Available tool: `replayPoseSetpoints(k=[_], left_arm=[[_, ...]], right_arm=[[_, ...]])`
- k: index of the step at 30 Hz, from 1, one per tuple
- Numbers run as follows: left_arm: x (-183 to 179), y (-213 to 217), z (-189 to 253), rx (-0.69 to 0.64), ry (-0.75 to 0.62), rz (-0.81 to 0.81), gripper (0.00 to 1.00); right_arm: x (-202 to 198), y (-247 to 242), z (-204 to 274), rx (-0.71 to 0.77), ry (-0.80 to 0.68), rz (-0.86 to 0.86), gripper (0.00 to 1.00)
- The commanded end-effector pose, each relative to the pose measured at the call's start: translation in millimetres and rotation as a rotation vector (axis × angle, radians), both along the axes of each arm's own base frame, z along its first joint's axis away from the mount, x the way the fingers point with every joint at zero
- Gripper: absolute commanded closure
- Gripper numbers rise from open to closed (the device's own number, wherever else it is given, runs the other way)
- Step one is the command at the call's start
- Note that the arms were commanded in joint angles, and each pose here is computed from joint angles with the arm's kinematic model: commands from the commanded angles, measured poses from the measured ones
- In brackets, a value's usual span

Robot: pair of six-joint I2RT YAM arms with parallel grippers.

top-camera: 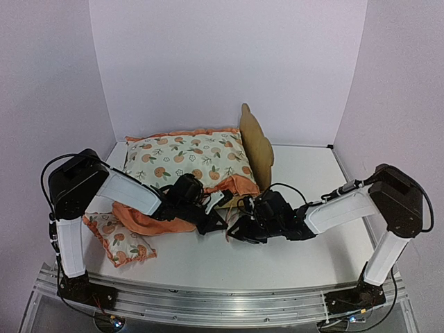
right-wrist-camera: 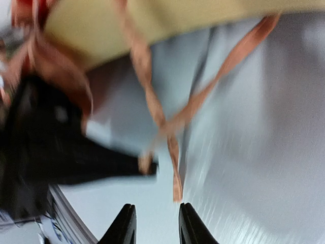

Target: Set up the pet bed

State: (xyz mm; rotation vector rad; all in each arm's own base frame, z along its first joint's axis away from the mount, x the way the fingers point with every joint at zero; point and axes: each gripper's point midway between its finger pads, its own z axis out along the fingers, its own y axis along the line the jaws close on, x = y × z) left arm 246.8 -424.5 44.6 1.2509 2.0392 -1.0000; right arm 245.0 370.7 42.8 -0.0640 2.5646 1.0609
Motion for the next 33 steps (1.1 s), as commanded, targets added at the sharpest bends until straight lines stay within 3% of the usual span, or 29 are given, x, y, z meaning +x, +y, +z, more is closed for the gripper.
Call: replayPoseSetpoints(k=[1,8,15,17,21,23,33], left_arm=[[33.4,3.6,32.0,0.01,-0.084,0.04,1.0],[28.1,16.2,16.4,0.085,-0.107,-0.033,1.0],[29.8,15.7,11.9,0.082,-0.112,-0.027,1.0],[32.1,15.9,12.3,0.082,-0.123,-0.022,1.0],[34.3,17.0,11.4,0.084,-0.138,-0.024,1.0],[32.3,16.7,10.2,0.082,-0.158,-0.044,1.0],[22.9,6.0,-6.4,0.098,-0.301,-0.144,1.0]], right_arm=[[-17.1,-9.9,5.7,-0.156,-0.152,0.089,0.65],[-7.9,4.1,-6.3,-0.303,-0.337,0.15,0.56],[3.4,11.8,-28.9,-0.397,-0.403,0.151,0.53],[2.5,10.2,-36.5,-0.414,-0.392,0.157,0.6],[-1.1,-11.3,-44.9,-0.459,-0.369,0.112,0.92],[-2.8,-20.2,-43.2,-0.474,-0.369,0.103,1.0],[0.0,-22.1,12.6,-0.242,-0.297,0.113,1.0]])
